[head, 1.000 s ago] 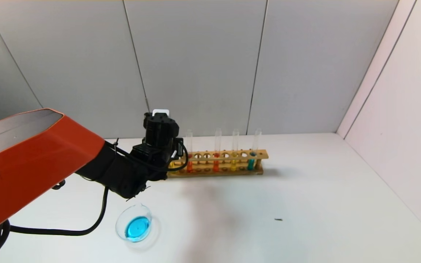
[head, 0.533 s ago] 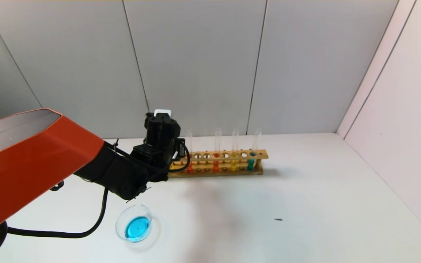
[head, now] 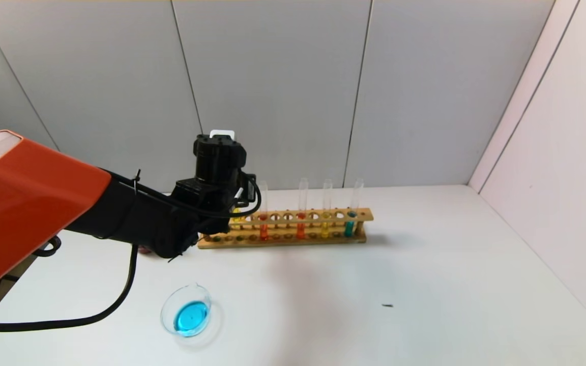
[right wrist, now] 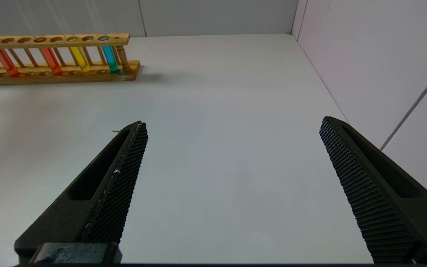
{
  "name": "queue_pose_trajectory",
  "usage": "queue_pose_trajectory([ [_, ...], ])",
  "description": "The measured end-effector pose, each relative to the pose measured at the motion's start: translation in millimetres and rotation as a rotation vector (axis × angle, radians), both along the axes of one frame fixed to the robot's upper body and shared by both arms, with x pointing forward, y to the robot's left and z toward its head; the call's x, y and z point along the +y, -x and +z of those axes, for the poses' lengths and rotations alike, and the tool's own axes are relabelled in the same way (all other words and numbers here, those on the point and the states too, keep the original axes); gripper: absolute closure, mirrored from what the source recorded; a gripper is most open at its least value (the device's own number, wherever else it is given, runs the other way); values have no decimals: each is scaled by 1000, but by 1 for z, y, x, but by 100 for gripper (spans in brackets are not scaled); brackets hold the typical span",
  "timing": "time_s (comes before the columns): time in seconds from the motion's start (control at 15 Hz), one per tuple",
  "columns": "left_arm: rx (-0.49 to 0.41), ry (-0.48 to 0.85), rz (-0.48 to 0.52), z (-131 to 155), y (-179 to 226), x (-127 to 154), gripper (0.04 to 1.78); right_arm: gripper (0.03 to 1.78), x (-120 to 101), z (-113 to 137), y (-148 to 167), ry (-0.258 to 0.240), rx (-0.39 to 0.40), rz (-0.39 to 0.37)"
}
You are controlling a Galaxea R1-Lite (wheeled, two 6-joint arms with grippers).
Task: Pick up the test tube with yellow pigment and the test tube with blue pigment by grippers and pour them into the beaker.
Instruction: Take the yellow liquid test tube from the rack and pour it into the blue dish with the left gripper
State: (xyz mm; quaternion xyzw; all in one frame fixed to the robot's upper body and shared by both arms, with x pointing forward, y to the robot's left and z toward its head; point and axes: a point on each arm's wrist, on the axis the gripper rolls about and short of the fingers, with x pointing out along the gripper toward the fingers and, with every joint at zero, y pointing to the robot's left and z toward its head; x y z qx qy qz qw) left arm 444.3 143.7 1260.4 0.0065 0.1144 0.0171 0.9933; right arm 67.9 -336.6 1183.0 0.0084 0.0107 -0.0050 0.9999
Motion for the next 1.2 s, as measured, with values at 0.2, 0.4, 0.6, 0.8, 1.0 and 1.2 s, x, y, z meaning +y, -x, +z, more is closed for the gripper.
queue_pose_trajectory([
  [0.2,-7,4,2,17,2,1,148,11,0,0,0,0,0,0],
  [0.4,-24,10,7,36,2,3,148,11,0,0,0,0,0,0],
  [0.6,-44,20,6,52,3,2,148,11,0,0,0,0,0,-1],
  [0.8,-62,7,3,67,6,4,148,11,0,0,0,0,0,0],
  [1.0,-42,-10,6,82,17,11,148,11,0,0,0,0,0,0],
  [1.2,14,-43,3,93,38,24,148,11,0,0,0,0,0,-1],
])
